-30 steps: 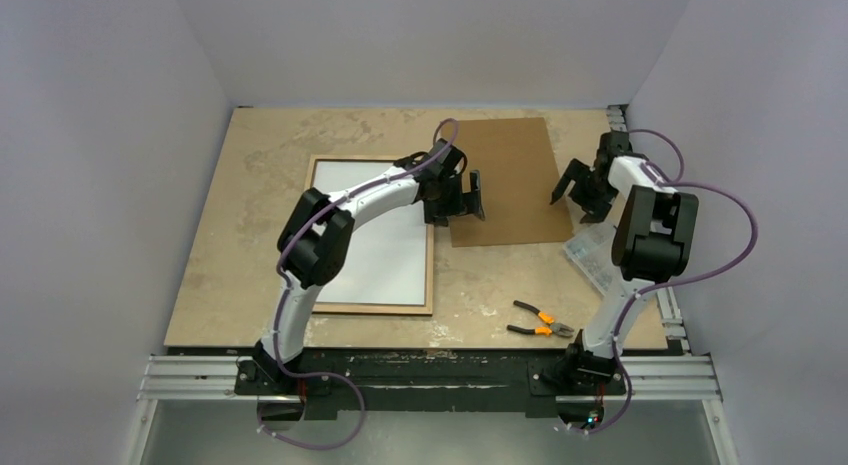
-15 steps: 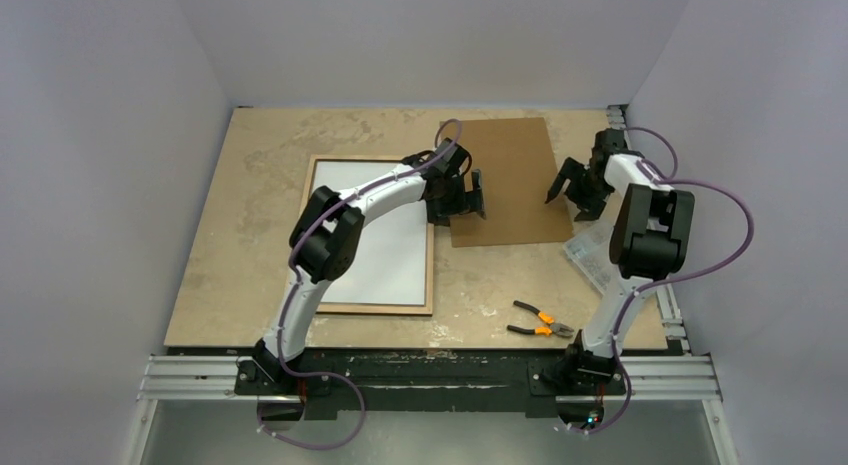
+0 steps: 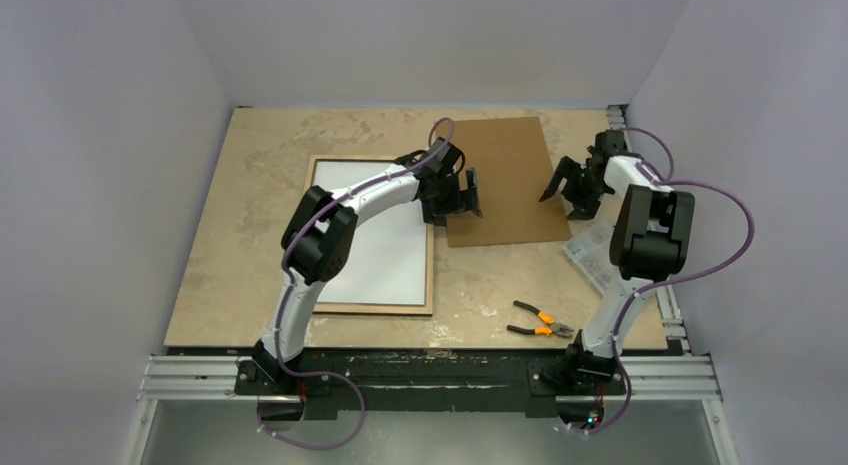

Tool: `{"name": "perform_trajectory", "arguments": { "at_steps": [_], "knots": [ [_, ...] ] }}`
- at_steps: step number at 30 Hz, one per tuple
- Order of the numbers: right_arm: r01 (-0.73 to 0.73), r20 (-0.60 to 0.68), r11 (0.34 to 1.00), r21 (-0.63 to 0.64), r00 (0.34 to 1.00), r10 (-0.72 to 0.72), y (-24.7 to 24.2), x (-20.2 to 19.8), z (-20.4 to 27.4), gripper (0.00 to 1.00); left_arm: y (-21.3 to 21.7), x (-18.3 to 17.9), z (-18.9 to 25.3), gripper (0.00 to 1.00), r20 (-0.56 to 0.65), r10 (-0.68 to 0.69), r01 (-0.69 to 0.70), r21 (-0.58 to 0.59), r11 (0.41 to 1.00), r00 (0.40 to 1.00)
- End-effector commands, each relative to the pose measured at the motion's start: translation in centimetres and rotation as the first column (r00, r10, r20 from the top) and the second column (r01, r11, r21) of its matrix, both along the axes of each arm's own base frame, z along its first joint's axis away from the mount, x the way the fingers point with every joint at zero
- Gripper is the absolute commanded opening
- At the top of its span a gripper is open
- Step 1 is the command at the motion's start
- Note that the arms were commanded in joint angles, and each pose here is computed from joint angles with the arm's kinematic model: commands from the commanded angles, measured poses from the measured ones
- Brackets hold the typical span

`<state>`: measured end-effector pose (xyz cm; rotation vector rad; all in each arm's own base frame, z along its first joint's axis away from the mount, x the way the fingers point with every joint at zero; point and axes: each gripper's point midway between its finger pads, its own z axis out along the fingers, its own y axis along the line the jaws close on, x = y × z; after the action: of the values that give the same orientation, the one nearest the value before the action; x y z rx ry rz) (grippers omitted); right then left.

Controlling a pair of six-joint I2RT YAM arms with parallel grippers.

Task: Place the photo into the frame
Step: Move the photo frame item to the center of the board.

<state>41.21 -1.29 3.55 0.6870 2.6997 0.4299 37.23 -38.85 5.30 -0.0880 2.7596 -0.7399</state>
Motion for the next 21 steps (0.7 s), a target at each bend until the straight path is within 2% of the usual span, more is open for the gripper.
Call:
{"name": "perform_trajectory", "arguments": {
  "at_steps": [1, 4, 8, 11, 16, 21],
  "knots": [
    [-0.006, -0.027, 0.998, -0.055, 1.000, 0.005, 0.4, -0.7, 0.5, 0.83, -1.7, 1.0, 6.3, 0.96, 0.098, 0.000, 0.016, -0.157, 0.987, 0.995],
    [-0.018, -0.031, 0.996, -0.092, 0.999, 0.015, 0.3, -0.8, 0.6, 0.83, -1.4, 1.0, 5.6, 0.96, 0.083, 0.007, 0.006, -0.160, 0.987, 0.997],
    [-0.061, -0.024, 0.998, 0.005, 0.998, 0.061, 2.1, -0.7, 0.5, 0.83, -1.6, 1.0, 6.1, 0.95, 0.087, 0.004, 0.013, -0.191, 0.982, 0.996],
    [-0.057, -0.009, 0.998, 0.013, 0.998, 0.057, 2.3, -0.9, 0.9, 0.83, -1.4, 1.2, 7.1, 0.95, 0.114, 0.003, 0.018, -0.184, 0.983, 0.994],
    [-0.044, -0.021, 0.998, -0.041, 0.999, 0.044, 1.4, -1.0, 0.7, 0.83, 0.8, 1.8, 6.0, 0.95, 0.118, 0.017, -0.014, -0.025, 1.000, 0.993],
    [-0.034, -0.044, 0.996, -0.081, 0.999, 0.031, 0.7, -1.6, 0.0, 0.83, 2.9, 1.6, 3.0, 0.95, 0.073, 0.024, -0.034, 0.135, 0.990, 0.997]
  ]
}}
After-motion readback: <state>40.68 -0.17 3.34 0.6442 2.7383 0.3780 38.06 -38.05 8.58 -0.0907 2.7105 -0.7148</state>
